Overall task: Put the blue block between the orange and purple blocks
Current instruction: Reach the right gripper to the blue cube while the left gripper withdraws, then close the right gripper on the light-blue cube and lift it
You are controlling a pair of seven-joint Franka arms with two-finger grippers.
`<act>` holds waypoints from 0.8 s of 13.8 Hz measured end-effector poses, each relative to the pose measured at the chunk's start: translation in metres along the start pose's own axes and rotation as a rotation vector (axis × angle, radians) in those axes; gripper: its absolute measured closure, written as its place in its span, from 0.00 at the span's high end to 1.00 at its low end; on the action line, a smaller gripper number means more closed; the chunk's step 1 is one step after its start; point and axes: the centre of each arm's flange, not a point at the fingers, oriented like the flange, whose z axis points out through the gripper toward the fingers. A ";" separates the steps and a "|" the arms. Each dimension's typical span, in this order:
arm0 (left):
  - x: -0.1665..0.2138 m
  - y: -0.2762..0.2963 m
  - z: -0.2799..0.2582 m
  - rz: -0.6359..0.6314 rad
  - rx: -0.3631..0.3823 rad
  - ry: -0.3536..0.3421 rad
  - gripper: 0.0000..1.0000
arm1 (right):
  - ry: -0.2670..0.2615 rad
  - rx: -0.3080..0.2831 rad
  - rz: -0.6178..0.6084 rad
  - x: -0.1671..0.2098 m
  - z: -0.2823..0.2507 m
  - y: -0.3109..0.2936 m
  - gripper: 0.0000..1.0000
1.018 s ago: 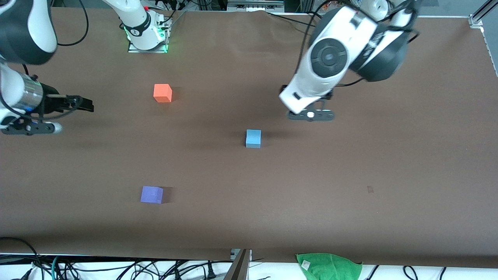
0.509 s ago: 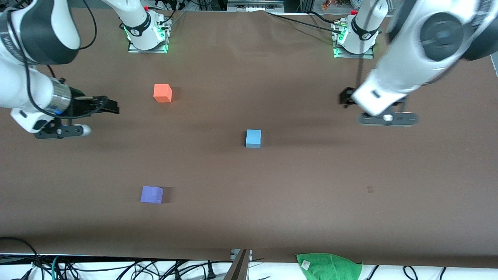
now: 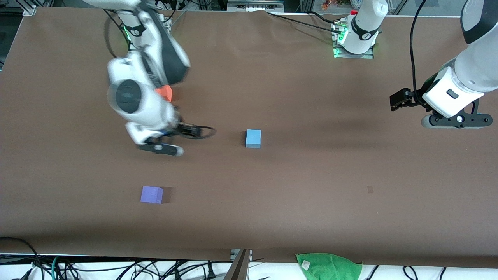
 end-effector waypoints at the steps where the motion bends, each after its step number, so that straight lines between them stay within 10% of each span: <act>1: -0.002 -0.006 -0.004 -0.009 -0.013 0.006 1.00 | 0.022 0.008 0.029 -0.008 0.022 -0.028 1.00; 11: -0.049 -0.058 0.009 0.017 -0.058 0.075 1.00 | 0.108 0.064 0.061 -0.061 0.134 -0.139 1.00</act>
